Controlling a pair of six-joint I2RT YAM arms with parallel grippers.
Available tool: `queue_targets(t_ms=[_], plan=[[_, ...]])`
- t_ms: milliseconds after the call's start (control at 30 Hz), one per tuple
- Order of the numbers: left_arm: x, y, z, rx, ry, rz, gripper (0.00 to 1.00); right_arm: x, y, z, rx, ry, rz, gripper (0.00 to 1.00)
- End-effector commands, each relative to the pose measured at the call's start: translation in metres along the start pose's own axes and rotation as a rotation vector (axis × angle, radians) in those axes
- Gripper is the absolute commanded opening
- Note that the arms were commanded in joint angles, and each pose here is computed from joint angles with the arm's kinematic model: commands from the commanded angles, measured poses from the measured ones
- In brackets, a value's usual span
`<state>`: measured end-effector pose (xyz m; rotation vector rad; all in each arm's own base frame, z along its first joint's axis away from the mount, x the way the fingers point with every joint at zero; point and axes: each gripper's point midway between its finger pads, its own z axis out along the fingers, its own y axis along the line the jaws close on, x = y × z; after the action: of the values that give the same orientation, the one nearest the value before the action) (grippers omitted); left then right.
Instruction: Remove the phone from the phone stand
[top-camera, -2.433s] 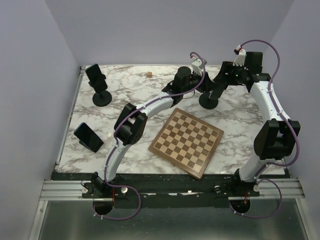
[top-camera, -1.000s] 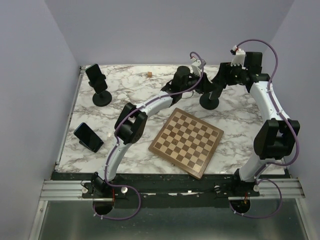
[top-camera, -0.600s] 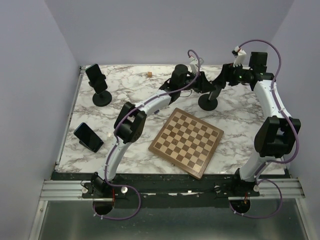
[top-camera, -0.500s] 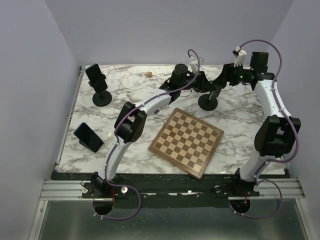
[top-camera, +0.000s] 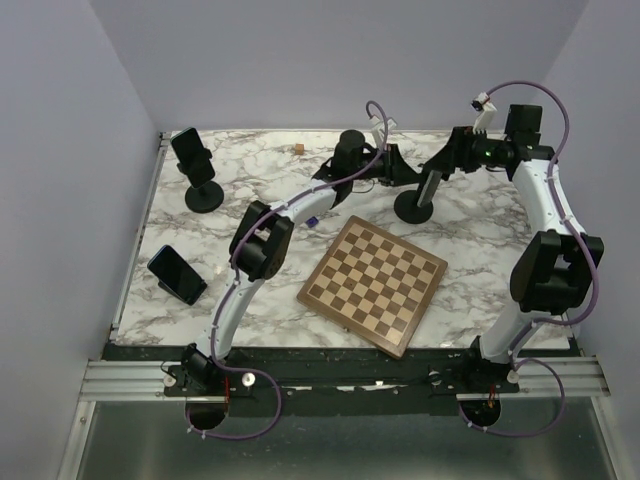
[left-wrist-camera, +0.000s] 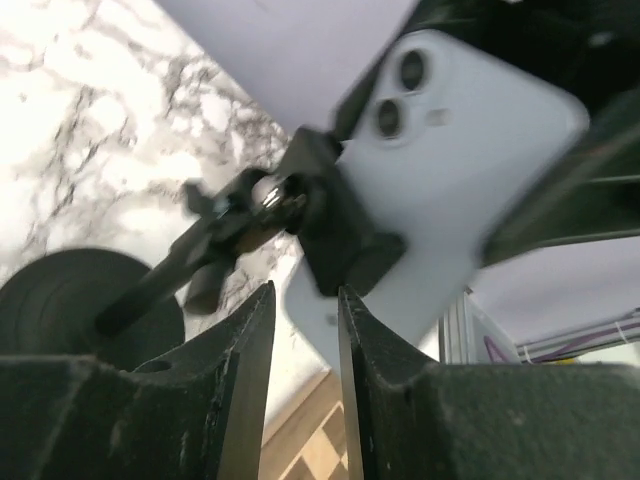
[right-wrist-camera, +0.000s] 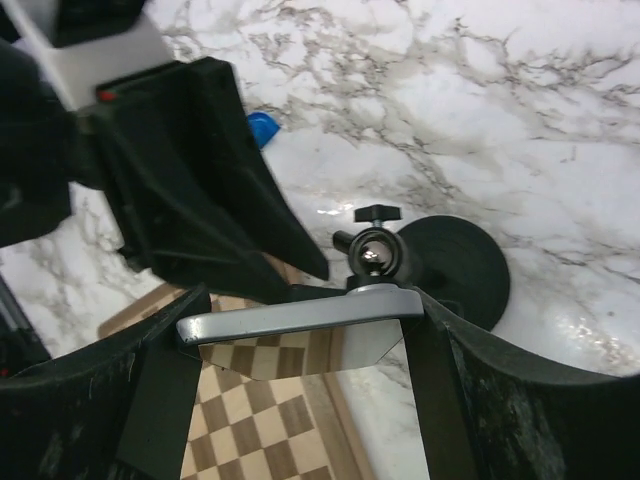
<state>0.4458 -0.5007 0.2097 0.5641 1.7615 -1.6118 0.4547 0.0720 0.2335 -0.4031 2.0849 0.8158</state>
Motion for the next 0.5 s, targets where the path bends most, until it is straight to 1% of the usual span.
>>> queue_targets(t_ms=[0, 133, 267, 367, 467], plan=[[0.031, 0.024, 0.003, 0.003, 0.055, -0.116, 0.0, -0.023, 0.039, -0.013, -0.098, -0.052, 0.091, 0.01], [0.036, 0.021, 0.009, -0.001, 0.06, -0.119, 0.0, -0.031, 0.035, -0.022, 0.002, -0.099, 0.105, 0.01], [0.037, 0.016, 0.008, -0.022, 0.056, -0.107, 0.0, -0.046, 0.046, -0.036, 0.03, -0.156, 0.116, 0.01], [0.033, 0.01, 0.001, -0.058, 0.047, -0.082, 0.0, -0.053, 0.048, -0.043, 0.066, -0.174, 0.127, 0.01], [0.023, 0.003, -0.012, -0.114, 0.027, -0.047, 0.0, -0.052, 0.047, -0.043, 0.1, -0.162, 0.152, 0.01]])
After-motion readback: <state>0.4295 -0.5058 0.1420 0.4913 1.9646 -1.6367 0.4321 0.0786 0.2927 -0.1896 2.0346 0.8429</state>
